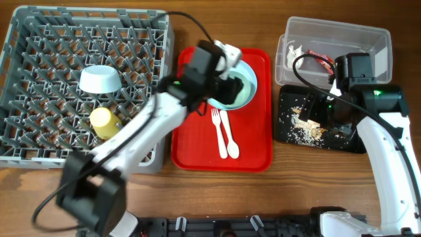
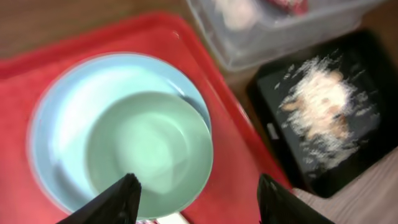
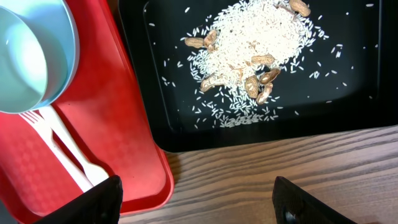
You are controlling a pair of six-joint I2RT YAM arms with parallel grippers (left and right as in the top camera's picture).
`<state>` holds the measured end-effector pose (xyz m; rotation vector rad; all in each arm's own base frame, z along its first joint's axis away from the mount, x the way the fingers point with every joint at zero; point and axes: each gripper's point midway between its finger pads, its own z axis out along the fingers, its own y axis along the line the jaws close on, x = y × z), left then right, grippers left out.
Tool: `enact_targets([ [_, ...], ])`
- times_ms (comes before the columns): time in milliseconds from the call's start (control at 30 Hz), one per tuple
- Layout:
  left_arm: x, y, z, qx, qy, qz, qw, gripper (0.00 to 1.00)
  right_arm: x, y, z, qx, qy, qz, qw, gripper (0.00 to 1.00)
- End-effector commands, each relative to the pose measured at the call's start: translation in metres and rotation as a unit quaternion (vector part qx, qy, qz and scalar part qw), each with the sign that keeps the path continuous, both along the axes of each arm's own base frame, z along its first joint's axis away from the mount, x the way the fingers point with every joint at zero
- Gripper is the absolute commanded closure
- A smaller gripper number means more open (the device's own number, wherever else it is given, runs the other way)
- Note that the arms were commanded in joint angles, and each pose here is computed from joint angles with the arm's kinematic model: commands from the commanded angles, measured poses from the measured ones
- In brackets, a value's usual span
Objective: Sort waste into correct bins and load items into the dishwasher rack
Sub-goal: 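Reach the left gripper back to the tray and grasp the green bowl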
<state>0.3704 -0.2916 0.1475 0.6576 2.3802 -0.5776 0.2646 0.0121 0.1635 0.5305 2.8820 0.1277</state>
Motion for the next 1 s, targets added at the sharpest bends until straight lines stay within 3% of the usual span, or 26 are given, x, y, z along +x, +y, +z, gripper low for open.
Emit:
enact_targets([
  [0,-0.002,-0.012,-0.050,0.042,0.025,-0.009,0.999,0.40,0.002,-0.003,0.010,-0.009,-0.018,0.006,1.000,0.22],
  [267,-0.010,-0.010,-0.117,0.086,0.084,-0.013,0.993,0.45,0.002,-0.003,0.010,-0.009,-0.018,0.006,1.000,0.22],
  [400,-0.013,-0.006,-0.125,0.096,0.094,-0.011,0.991,0.59,0.002,-0.003,0.010,-0.009,-0.017,0.006,1.000,0.22],
  [567,-0.011,-0.003,-0.125,0.104,0.090,-0.005,0.991,0.90,0.001,-0.003,0.010,-0.009,-0.016,0.006,1.000,0.22],
  [633,-0.011,-0.003,-0.123,0.103,0.089,-0.005,0.991,0.96,0.000,-0.003,0.010,-0.009,-0.015,0.006,1.000,0.22],
  [967,-0.007,-0.006,-0.079,0.076,0.052,-0.004,0.996,0.96,-0.001,-0.003,0.009,-0.009,-0.013,0.006,1.000,0.22],
])
